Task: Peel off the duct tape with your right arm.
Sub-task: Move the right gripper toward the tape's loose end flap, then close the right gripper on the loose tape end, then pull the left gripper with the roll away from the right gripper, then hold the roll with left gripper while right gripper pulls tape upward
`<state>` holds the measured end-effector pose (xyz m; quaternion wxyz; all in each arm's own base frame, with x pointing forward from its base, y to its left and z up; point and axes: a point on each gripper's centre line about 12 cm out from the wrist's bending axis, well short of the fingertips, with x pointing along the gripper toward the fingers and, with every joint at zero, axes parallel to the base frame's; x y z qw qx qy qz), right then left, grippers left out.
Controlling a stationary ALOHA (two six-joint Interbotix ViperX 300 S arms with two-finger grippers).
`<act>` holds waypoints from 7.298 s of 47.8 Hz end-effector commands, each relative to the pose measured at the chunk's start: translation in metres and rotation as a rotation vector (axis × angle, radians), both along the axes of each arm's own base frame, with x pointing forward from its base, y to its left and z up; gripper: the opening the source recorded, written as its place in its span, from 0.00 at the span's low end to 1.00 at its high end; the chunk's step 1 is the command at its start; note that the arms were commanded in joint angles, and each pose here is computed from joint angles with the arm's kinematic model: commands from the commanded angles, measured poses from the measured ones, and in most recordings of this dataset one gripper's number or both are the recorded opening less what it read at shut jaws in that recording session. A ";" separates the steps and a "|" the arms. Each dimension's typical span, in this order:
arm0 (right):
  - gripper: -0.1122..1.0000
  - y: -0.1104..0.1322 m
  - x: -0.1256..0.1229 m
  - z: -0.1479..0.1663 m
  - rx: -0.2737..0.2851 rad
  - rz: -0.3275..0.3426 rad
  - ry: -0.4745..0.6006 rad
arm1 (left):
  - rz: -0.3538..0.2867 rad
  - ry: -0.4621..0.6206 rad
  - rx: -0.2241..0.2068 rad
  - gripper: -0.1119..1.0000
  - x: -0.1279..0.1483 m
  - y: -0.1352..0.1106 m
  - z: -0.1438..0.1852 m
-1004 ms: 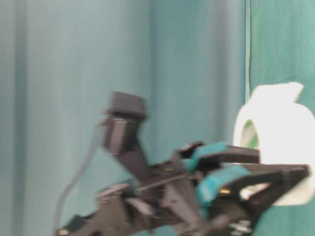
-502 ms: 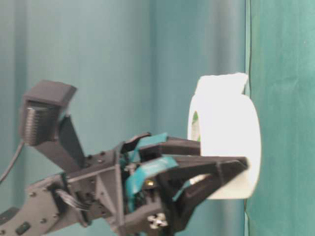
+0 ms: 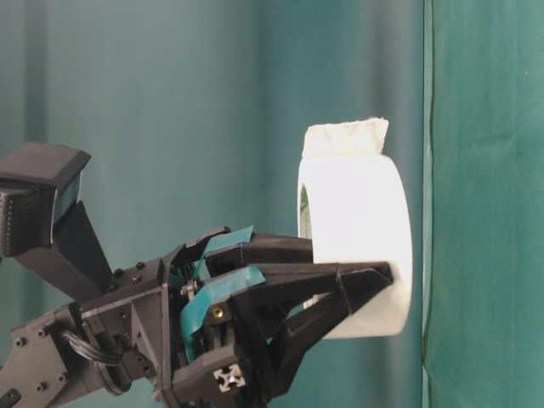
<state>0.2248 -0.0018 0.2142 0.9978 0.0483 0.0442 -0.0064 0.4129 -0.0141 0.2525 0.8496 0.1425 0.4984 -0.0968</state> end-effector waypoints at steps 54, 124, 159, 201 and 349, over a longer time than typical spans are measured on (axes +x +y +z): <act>0.76 -0.020 0.111 -0.007 -0.010 -0.056 0.045 | -0.002 -0.075 0.001 0.31 0.001 0.000 0.027; 0.02 -0.038 0.110 -0.011 -0.007 -0.108 0.025 | -0.012 -0.063 0.002 0.31 0.000 -0.004 0.023; 0.02 -0.050 0.110 -0.020 -0.001 -0.146 0.045 | -0.108 -0.056 0.002 0.30 -0.003 -0.040 0.020; 0.02 -0.062 0.111 -0.022 0.002 -0.180 0.052 | -0.388 -0.106 0.067 0.30 -0.011 -0.103 0.028; 0.02 -0.157 0.153 -0.070 0.041 -0.392 0.173 | -0.903 -0.399 0.338 0.28 -0.017 -0.162 0.043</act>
